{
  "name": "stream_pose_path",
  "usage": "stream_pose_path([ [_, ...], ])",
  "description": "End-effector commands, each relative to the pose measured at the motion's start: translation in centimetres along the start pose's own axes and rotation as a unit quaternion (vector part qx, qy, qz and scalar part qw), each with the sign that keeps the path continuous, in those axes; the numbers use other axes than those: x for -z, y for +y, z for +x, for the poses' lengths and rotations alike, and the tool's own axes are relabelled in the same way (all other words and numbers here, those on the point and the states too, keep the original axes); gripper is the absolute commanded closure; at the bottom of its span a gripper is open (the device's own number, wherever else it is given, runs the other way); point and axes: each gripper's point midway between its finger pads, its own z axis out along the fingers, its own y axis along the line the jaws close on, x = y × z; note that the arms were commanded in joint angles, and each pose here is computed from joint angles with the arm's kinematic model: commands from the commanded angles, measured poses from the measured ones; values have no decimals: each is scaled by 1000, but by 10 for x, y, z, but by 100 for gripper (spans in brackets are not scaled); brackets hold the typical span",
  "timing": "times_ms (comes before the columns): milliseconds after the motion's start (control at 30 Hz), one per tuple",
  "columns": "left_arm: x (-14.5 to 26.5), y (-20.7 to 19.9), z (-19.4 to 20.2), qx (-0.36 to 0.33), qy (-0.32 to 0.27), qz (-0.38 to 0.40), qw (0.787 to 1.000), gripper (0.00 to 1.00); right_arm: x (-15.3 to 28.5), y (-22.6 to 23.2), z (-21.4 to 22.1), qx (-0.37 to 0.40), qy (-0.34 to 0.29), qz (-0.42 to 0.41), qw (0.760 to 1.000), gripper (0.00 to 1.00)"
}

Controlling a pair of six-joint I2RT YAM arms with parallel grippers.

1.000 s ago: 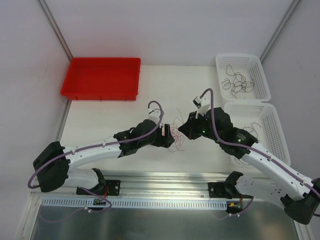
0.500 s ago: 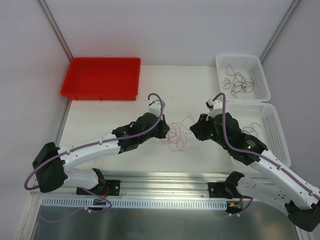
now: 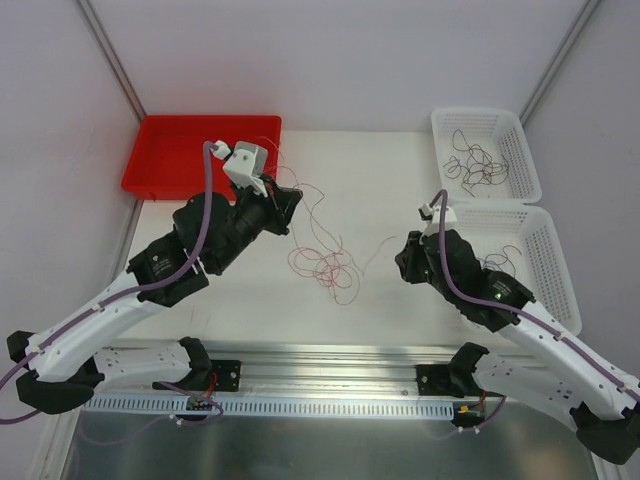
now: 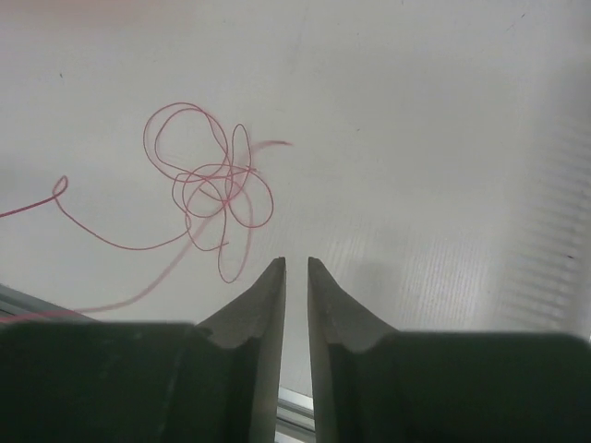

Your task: Untangle the cables

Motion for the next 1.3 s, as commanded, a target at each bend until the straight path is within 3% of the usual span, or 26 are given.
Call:
stream_pose_path([
  [0,-1,22,42,-39,54,-44,997,100,-11,-2,10,10,21,14,1000,82],
  [133,3,34,68,-22,74,-66,995,100,-24,-4,29,13,51,25,998,82],
  [200,7,44,83,-23,86,-80,993,100,-27,-2,34,13,62,22,998,76],
  [367,9,45,105,-17,113,-75,991,100,-27,40,28,16,42,-100,994,47],
  [600,10,50,118,-8,124,-87,988,100,-20,71,32,29,54,-189,980,39],
  [733,15,43,85,-16,98,-74,992,100,-23,66,34,27,51,-178,982,32],
  [1033,58,23,-102,-37,-88,-48,994,100,-36,37,49,14,61,-99,993,28],
  [1267,90,43,-175,-60,-173,-105,977,100,-37,32,46,12,54,-85,995,27],
])
